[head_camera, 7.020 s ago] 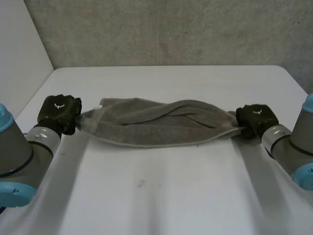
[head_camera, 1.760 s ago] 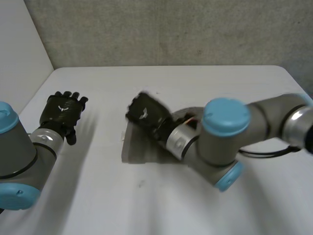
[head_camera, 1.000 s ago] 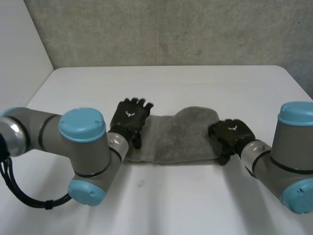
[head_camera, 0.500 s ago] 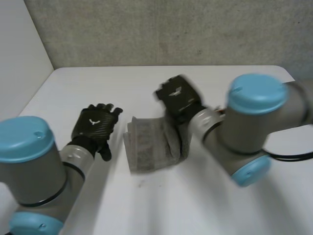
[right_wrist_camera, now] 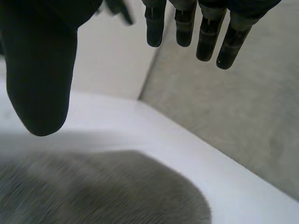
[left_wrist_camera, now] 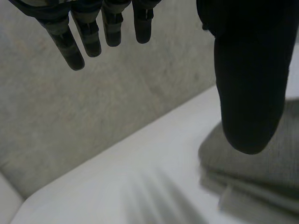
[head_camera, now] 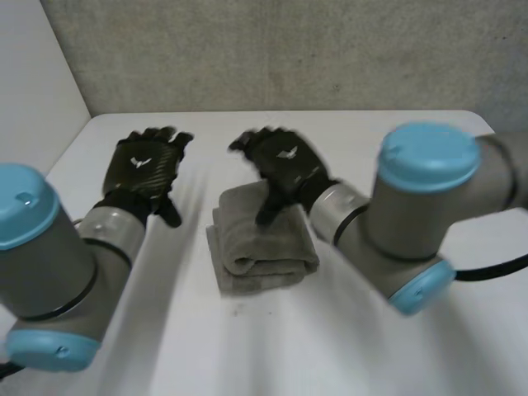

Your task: Fold the towel.

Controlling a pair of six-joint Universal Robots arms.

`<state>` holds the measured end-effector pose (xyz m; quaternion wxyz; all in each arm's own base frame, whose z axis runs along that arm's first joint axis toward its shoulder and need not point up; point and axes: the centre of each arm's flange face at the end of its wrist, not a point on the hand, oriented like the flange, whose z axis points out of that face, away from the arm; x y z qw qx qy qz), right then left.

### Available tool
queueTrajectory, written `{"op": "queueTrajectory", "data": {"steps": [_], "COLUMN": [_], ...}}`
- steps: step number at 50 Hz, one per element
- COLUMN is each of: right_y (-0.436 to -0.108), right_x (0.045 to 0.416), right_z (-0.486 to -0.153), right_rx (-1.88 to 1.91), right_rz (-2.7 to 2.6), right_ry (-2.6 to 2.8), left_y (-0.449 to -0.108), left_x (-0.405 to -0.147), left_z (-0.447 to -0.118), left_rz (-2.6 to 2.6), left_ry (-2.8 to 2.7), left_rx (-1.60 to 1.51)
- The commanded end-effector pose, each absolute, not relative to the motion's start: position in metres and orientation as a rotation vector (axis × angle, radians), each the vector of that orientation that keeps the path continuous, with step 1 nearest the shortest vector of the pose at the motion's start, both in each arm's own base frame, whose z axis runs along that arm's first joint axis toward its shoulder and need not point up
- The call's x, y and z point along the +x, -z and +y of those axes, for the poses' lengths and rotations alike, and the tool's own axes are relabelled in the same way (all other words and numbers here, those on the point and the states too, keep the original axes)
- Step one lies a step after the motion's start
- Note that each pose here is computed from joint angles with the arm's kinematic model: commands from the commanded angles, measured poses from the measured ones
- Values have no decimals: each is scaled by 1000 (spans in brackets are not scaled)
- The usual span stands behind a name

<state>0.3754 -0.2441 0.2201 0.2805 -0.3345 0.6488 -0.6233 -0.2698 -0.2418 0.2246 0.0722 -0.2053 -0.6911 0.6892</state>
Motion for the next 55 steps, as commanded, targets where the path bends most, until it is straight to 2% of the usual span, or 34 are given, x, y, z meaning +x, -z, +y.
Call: {"op": "queueTrajectory", "data": {"steps": [1, 5, 11, 13, 19, 24, 30, 32, 35, 37, 38, 40, 43, 45, 46, 48, 55], "right_y": [-195, -178, -167, -161, -150, -138, -150, -170, -183, -215, -215, -253, -272, -304, -304, -327, -336], "right_x": [349, 345, 345, 348, 348, 347, 348, 347, 344, 336, 336, 323, 312, 292, 292, 277, 259], "right_z": [-278, -283, -288, -289, -290, -290, -291, -292, -293, -294, -294, -297, -300, -303, -303, -300, -292], "right_rx": [-814, -919, -926, -935, -961, -1035, -1043, -1020, -1003, -947, -946, -859, -803, -694, -694, -625, -611], "right_rz": [1955, 2028, 2076, 2086, 2122, 2163, 2138, 2114, 2103, 2084, 2084, 2062, 2058, 2055, 2055, 2041, 2089], "right_ry": [1562, 1597, 1613, 1598, 1558, 1526, 1570, 1633, 1679, 1791, 1792, 1933, 2008, 2137, 2138, 2219, 2212], "left_y": [-214, -189, -158, -141, -128, -118, -138, -155, -167, -198, -198, -233, -253, -285, -285, -309, -340], "left_x": [-315, -335, -343, -341, -333, -313, -308, -308, -308, -308, -308, -304, -302, -294, -294, -280, -253], "left_z": [-246, -252, -260, -262, -260, -261, -260, -260, -261, -261, -261, -259, -257, -253, -253, -254, -251], "left_rz": [-1994, -2021, -2131, -2212, -2297, -2391, -2359, -2320, -2287, -2208, -2207, -2118, -2065, -1999, -1999, -1999, -2075], "left_ry": [-1960, -1898, -1796, -1728, -1656, -1605, -1650, -1699, -1735, -1817, -1818, -1912, -1959, -2028, -2029, -2064, -2062], "left_rx": [-592, -636, -682, -708, -724, -715, -695, -677, -664, -627, -626, -587, -563, -524, -524, -483, -425]}}
